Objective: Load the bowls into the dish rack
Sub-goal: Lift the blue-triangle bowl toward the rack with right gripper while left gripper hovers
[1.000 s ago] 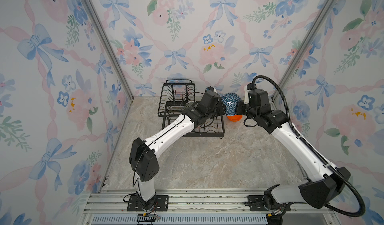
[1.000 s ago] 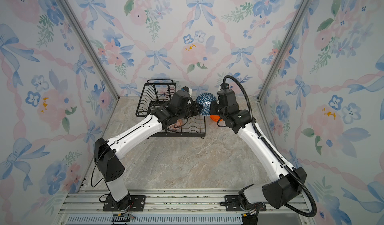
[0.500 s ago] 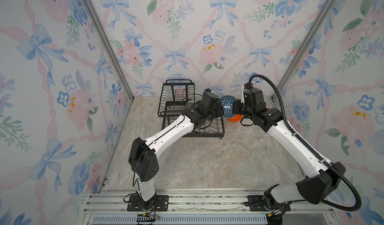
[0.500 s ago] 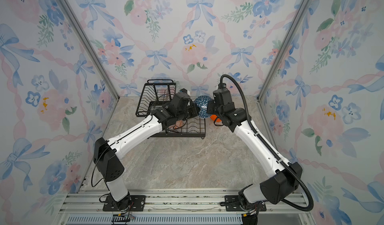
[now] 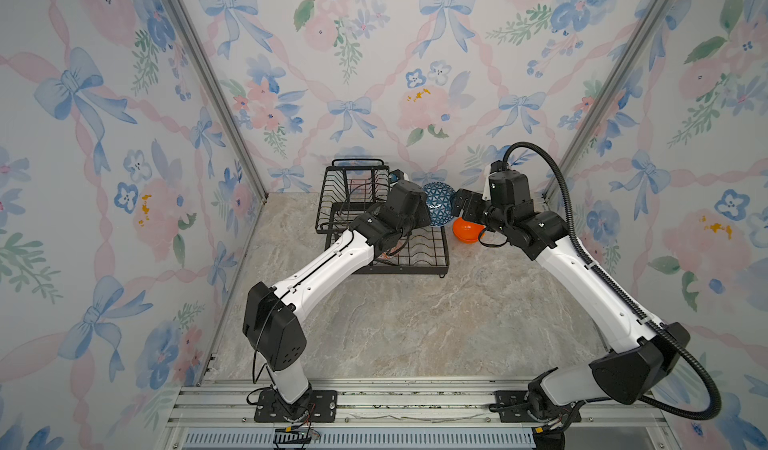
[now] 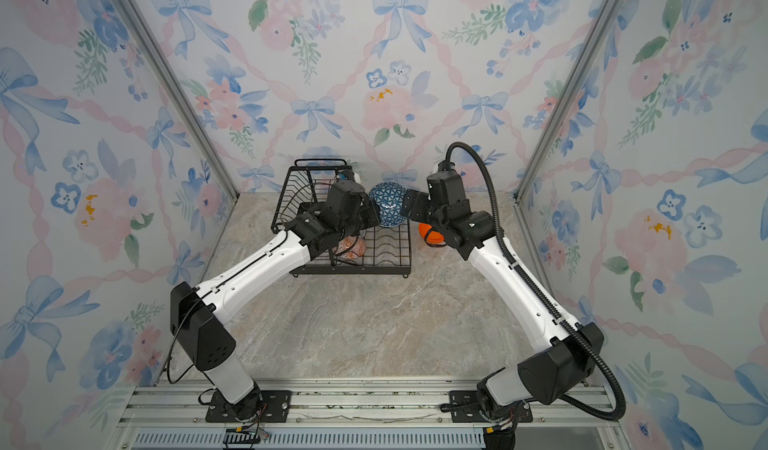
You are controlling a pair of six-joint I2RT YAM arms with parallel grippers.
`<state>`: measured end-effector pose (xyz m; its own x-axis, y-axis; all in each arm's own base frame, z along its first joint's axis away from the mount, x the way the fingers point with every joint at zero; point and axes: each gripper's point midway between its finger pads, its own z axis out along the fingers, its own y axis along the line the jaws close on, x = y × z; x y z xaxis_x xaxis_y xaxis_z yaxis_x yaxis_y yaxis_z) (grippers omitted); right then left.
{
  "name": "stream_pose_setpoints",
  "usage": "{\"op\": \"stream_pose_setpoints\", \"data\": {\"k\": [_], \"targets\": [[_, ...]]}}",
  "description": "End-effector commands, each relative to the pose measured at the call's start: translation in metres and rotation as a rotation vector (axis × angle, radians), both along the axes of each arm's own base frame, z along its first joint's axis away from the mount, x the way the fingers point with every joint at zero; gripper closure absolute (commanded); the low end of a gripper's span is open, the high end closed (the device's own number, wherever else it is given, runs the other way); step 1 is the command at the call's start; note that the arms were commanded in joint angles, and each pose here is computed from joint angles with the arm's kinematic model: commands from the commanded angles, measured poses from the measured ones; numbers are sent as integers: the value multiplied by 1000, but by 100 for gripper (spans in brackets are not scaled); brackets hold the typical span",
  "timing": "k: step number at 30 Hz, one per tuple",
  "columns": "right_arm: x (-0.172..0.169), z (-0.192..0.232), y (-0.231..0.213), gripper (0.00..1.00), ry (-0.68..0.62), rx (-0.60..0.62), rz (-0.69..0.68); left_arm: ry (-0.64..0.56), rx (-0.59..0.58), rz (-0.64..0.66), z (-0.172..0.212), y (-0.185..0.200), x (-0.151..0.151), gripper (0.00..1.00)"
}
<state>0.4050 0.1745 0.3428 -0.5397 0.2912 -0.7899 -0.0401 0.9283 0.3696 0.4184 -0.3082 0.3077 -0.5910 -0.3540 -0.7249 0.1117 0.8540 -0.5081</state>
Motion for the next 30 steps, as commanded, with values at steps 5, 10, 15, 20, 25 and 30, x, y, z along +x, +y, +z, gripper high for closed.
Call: {"op": "stream_pose_setpoints", "data": {"k": [5,10,15,20,25,30], "targets": [[-4,70,4,3,-140,289,11,-160,58,98,44,24,13,100],[0,91,7,3,-139,423,-22,-249,44,119,52,27,17,100],[4,96,14,3,-93,568,-68,-347,41,154,59,31,18,100],[5,97,26,2,-63,689,-108,-412,73,203,60,31,21,100],[14,96,42,2,-33,796,-117,-479,72,229,68,23,24,100],[26,88,56,8,29,899,-125,-504,101,220,66,11,28,100]]}}
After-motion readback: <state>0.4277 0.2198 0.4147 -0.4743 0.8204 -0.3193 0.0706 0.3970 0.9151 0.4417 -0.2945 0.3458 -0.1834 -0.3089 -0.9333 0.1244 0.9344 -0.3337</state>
